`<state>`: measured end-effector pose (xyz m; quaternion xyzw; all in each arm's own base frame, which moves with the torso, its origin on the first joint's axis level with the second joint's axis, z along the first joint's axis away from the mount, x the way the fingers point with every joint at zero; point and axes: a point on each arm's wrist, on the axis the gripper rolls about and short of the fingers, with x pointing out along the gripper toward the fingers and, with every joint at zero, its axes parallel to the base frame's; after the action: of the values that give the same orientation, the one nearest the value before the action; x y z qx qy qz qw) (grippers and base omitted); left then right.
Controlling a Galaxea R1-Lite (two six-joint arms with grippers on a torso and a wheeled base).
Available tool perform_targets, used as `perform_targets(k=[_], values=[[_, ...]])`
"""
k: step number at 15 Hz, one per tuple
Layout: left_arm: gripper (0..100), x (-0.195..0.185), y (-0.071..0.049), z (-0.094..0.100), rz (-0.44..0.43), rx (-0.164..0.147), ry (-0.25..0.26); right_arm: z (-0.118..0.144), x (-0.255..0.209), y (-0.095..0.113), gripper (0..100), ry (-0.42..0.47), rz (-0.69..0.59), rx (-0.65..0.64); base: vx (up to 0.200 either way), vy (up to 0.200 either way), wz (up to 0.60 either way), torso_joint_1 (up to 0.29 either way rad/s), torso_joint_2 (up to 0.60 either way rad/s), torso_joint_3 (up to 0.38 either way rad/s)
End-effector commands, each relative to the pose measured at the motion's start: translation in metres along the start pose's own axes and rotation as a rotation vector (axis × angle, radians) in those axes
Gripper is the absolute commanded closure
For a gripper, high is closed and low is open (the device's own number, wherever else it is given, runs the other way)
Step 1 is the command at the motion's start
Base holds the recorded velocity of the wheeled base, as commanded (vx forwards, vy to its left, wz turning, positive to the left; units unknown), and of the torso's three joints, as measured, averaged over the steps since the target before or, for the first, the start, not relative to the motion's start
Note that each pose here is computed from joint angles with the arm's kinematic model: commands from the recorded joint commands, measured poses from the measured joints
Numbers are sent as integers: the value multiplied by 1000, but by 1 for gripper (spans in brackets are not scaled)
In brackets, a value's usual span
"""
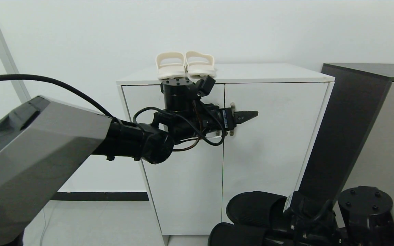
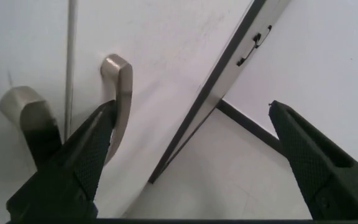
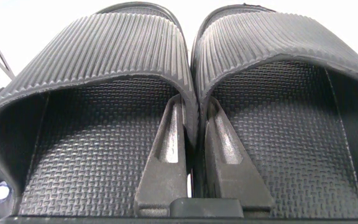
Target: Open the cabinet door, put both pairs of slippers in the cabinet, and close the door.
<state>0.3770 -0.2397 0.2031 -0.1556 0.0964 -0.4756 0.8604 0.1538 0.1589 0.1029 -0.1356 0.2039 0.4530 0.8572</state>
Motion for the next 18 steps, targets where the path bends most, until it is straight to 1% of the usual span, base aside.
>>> perform_targets(k=[1,5,8,10,11,13,16,18], values=[[100,4,1,-4,-1,-4,9,0,0,0,100,0,2,-1,0,0,0,0,0,0],[100,-1,-1,-7,8,-12,23,-3,-1,2,100,7,12,-2,0,0,0,0,0,0],[100,-12,-5,-10,16,-22,41,-3,-3,2,100,4,13,-6,0,0,0,0,0,0],[100,-24,-15,-12,5,-20,42,-2,-5,6,100,0,27,-14,0,0,0,0,0,0],[100,-27,-24,-13,-9,-14,35,-3,-6,7,100,1,30,-16,0,0,0,0,0,0],[100,-39,-37,-15,-23,-15,40,-3,-6,7,100,0,30,-16,0,0,0,0,0,0],[100,-57,-45,-15,-8,-18,45,-2,-6,8,100,-4,31,-31,0,0,0,0,0,0],[100,-67,-50,-13,-14,-10,26,-3,-6,8,100,-2,30,-32,0,0,0,0,0,0]])
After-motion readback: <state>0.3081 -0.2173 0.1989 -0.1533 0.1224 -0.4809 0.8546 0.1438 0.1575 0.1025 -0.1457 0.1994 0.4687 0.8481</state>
